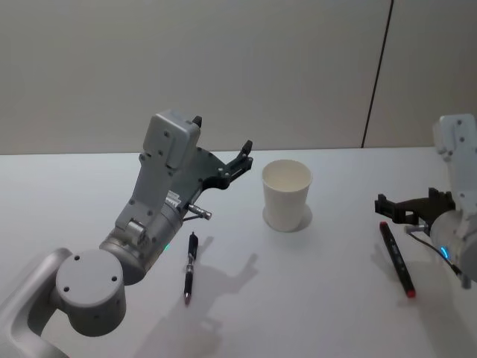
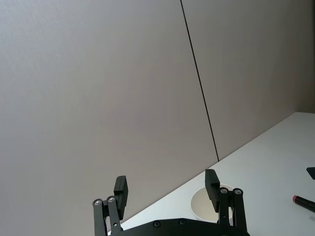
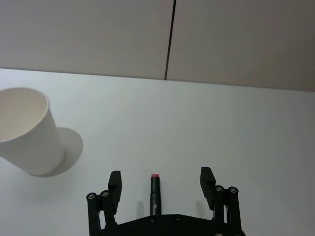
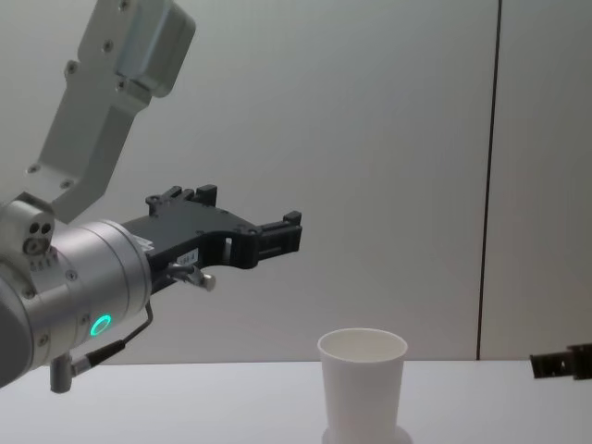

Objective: Place the pen into the pen holder.

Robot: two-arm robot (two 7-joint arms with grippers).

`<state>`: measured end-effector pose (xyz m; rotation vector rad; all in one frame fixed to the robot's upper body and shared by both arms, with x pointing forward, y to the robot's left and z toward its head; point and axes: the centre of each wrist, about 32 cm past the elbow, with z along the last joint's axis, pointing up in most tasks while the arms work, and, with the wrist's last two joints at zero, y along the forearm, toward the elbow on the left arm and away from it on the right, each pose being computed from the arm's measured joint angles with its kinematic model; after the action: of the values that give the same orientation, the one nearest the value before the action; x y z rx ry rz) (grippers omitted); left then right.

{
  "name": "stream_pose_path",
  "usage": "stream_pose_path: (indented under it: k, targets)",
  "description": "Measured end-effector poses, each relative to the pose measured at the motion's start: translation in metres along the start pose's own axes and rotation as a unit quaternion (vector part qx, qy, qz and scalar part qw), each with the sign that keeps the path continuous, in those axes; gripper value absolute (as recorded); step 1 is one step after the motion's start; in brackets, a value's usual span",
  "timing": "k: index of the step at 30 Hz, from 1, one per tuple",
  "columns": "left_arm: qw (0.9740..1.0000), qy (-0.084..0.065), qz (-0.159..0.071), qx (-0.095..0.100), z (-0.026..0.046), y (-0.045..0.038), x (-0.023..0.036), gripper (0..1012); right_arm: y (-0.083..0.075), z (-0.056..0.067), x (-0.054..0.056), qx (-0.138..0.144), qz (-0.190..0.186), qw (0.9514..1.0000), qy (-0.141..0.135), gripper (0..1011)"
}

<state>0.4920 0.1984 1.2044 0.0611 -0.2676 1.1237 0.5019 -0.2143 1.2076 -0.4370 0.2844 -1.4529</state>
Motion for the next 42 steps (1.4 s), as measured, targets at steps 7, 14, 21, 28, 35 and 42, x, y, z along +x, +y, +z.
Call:
stream_pose_path:
  k: [7,14,21,28,35,42]
  targets:
    - [1.0000,0.000,0.000,0.000,0.0000,0.0000,0.0000,1000,0.014,0.008,0.000,-0.039,-0.013,0.9991,0.010,1002]
    - [1.0000,0.000,0.000,0.000,0.0000,0.0000,0.0000,1000,0.024,0.015,-0.001,-0.068,-0.019,0.9974,0.016,1002]
    - [1.0000,0.000,0.000,0.000,0.0000,0.0000,0.0000,1000,0.037,0.021,-0.005,-0.098,-0.021,0.9947,0.025,1001]
    - [1.0000,0.000,0.000,0.000,0.0000,0.0000,0.0000,1000,0.047,0.022,-0.009,-0.121,-0.021,0.9919,0.032,1002]
    - [1.0000,0.000,0.000,0.000,0.0000,0.0000,0.0000,1000,0.056,0.023,-0.013,-0.140,-0.022,0.9893,0.037,1002]
    - [1.0000,0.000,0.000,0.000,0.0000,0.0000,0.0000,1000,0.062,0.022,-0.016,-0.152,-0.023,0.9873,0.039,1002]
